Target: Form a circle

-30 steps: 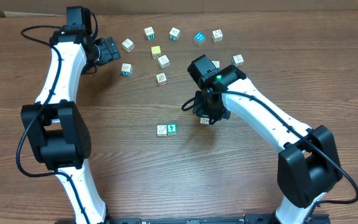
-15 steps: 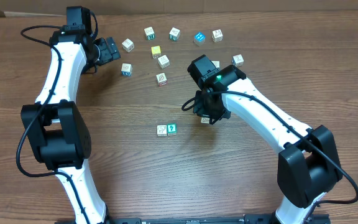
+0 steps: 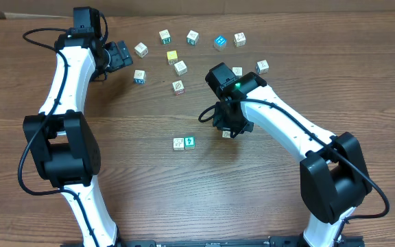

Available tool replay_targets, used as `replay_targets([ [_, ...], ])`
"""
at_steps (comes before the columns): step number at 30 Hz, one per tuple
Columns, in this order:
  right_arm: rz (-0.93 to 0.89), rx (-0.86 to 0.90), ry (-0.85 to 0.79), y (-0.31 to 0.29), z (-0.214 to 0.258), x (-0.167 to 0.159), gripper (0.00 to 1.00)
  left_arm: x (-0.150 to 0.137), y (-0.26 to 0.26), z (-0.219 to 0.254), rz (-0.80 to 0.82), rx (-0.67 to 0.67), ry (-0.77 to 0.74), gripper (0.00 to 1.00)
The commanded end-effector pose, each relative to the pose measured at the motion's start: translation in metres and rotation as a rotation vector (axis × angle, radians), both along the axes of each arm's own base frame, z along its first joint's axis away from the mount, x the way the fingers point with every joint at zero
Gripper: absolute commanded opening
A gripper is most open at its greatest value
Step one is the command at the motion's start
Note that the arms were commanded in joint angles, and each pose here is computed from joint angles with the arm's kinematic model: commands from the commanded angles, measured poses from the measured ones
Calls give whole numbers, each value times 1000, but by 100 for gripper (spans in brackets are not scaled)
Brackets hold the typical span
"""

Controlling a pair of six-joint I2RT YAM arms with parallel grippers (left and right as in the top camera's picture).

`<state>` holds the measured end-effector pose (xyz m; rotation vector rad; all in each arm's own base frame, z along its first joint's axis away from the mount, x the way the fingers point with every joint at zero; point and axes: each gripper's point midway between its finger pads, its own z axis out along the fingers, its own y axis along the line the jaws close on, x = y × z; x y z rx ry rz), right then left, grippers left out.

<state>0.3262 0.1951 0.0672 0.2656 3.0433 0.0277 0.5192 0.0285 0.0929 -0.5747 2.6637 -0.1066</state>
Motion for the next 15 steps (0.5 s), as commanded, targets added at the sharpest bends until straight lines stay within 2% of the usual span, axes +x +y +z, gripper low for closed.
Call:
replay_targets([
  [1, -9, -10, -6, -2, -3, 2, 8, 3, -5, 7, 9, -14, -19, 100],
  [15, -6, -21, -12, -4, -3, 2, 9, 3, -5, 7, 9, -14, -19, 100],
])
